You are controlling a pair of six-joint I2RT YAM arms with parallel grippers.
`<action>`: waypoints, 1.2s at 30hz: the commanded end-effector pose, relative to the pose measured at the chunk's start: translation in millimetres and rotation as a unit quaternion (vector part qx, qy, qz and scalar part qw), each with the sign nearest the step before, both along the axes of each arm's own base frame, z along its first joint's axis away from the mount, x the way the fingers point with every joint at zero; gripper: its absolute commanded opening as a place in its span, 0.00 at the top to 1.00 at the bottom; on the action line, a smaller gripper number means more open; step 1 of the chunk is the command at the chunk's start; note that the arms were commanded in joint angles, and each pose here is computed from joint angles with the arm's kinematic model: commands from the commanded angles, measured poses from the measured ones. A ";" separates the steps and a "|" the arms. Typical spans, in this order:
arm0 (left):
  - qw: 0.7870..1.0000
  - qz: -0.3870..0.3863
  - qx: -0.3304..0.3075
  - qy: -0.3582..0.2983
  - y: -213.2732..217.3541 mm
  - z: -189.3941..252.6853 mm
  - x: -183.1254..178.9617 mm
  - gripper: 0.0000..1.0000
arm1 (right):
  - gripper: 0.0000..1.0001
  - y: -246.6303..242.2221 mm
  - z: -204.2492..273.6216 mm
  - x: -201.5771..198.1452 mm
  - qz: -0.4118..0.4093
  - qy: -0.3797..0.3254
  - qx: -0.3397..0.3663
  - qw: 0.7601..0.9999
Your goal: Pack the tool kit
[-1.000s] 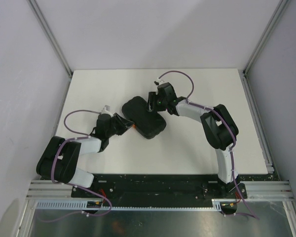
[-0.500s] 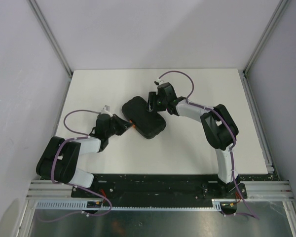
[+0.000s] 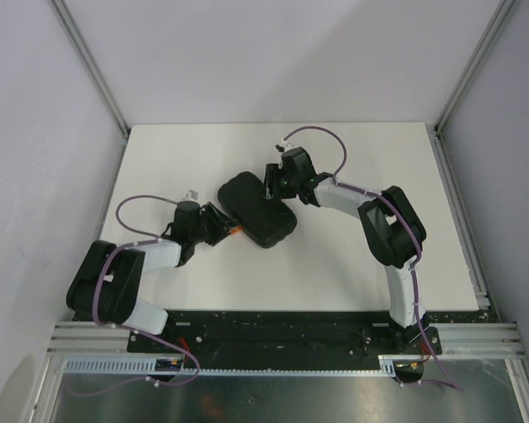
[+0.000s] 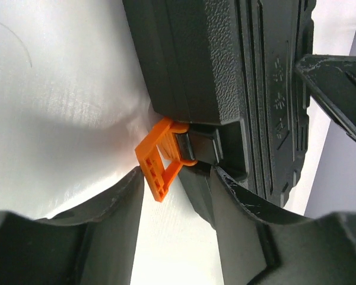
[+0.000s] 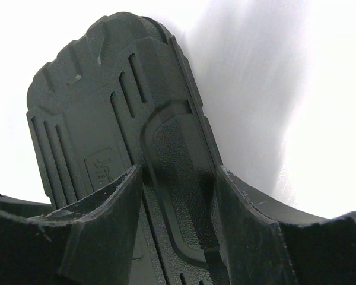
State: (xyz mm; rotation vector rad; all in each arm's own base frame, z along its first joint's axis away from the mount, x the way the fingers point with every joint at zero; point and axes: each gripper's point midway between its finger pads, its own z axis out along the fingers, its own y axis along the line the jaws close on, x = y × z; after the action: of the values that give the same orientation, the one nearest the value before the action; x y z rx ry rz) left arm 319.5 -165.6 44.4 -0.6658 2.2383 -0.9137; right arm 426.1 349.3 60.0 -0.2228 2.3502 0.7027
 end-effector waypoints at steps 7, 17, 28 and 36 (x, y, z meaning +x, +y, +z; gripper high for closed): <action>1.000 -0.004 0.009 -0.024 -3.5 14.3 20.0 0.80 | 0.45 -78.7 -145.3 -115.3 0.027 0.224 -0.210 0.951; 1.000 -0.002 0.017 -0.015 -0.2 14.1 17.5 1.00 | 0.45 -79.8 -147.5 -116.2 0.027 0.227 -0.212 0.950; 0.999 -0.014 -0.014 -0.042 -10.8 48.3 27.1 1.00 | 0.46 -78.3 -149.6 -120.3 0.033 0.233 -0.212 0.949; 0.998 -0.018 -0.021 -0.058 -15.1 63.5 36.7 1.00 | 0.46 -75.3 -151.9 -124.6 0.041 0.237 -0.210 0.948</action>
State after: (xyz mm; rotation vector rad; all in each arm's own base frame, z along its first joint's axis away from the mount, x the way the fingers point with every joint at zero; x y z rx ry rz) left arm 325.0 -163.7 46.6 -0.7128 2.3103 -0.8659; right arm 425.8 350.3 54.3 -0.2221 2.3607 0.7055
